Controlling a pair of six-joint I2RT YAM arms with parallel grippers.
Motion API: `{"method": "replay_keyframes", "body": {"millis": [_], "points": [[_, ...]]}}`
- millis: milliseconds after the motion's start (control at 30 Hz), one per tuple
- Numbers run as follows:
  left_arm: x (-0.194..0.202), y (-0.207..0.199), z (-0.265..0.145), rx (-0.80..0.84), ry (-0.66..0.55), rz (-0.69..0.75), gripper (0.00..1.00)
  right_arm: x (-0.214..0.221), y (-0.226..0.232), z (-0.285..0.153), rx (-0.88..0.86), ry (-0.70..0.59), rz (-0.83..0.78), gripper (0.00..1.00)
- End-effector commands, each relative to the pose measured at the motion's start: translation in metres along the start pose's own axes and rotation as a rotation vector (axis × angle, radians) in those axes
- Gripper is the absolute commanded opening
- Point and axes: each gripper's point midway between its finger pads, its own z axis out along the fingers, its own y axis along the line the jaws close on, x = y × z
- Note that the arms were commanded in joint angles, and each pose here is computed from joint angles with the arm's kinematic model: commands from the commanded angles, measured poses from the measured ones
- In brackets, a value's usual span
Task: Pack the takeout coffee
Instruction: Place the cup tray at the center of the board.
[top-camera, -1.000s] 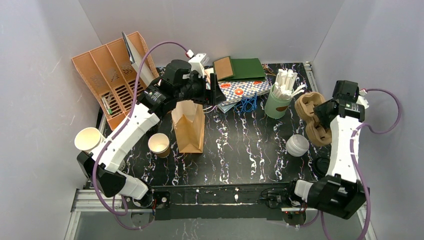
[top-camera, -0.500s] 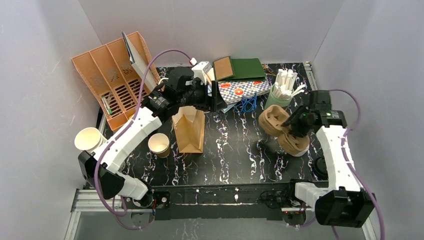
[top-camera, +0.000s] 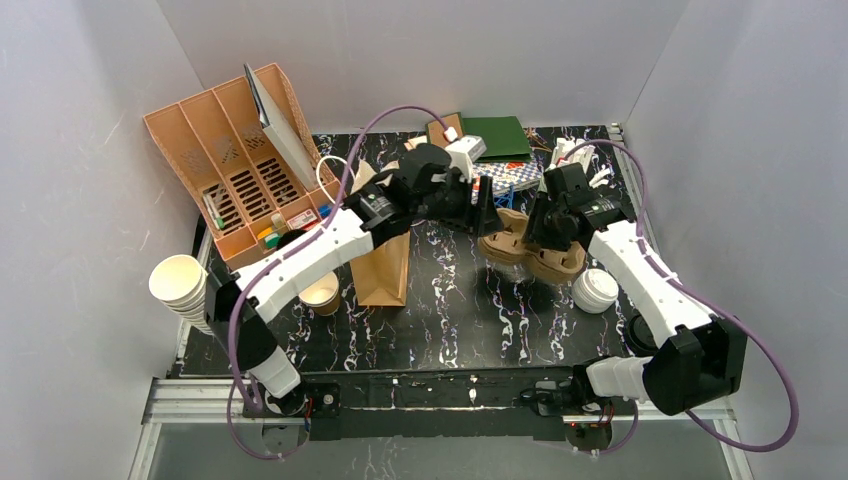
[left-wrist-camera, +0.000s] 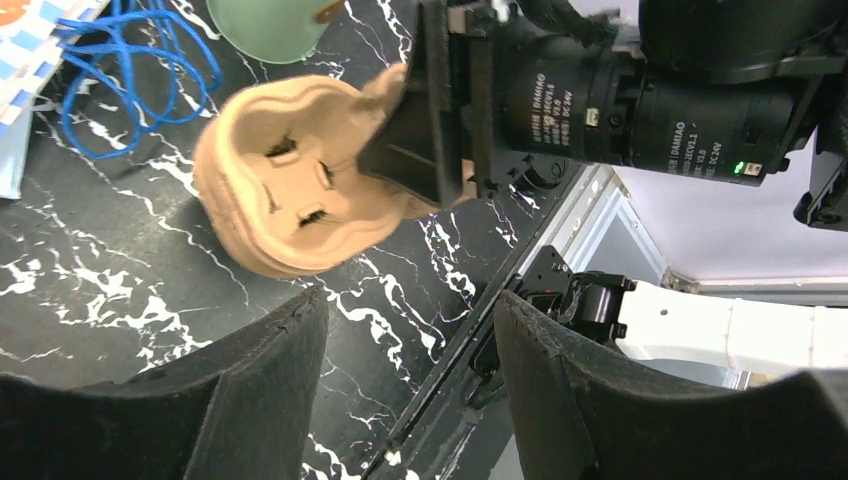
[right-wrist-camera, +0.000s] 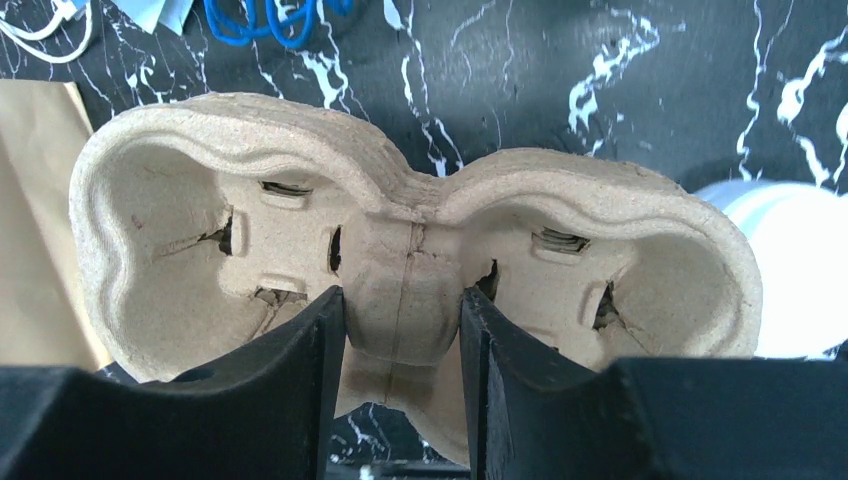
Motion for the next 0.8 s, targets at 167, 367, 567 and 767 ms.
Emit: {"method": "replay_keyframes", "body": {"millis": [167,367,567,767], "points": [[0.025,0.018,0.028,-0.098,-0.041,-0.047,0.52,-0.022,0.014,0.019,-0.124,-0.175,-0.186,0.62],[0.064,0.050,0.037,-0.172,-0.010,-0.094,0.35,-0.006,0.006,0.020,-0.112,-0.123,-0.225,0.73],[0.071,0.063,0.034,-0.215,-0.027,-0.096,0.26,-0.002,0.040,0.002,-0.330,-0.179,-0.355,0.59],[0.082,0.086,0.048,-0.285,-0.011,-0.120,0.18,-0.006,0.087,-0.003,-0.517,-0.238,-0.531,0.50]]}}
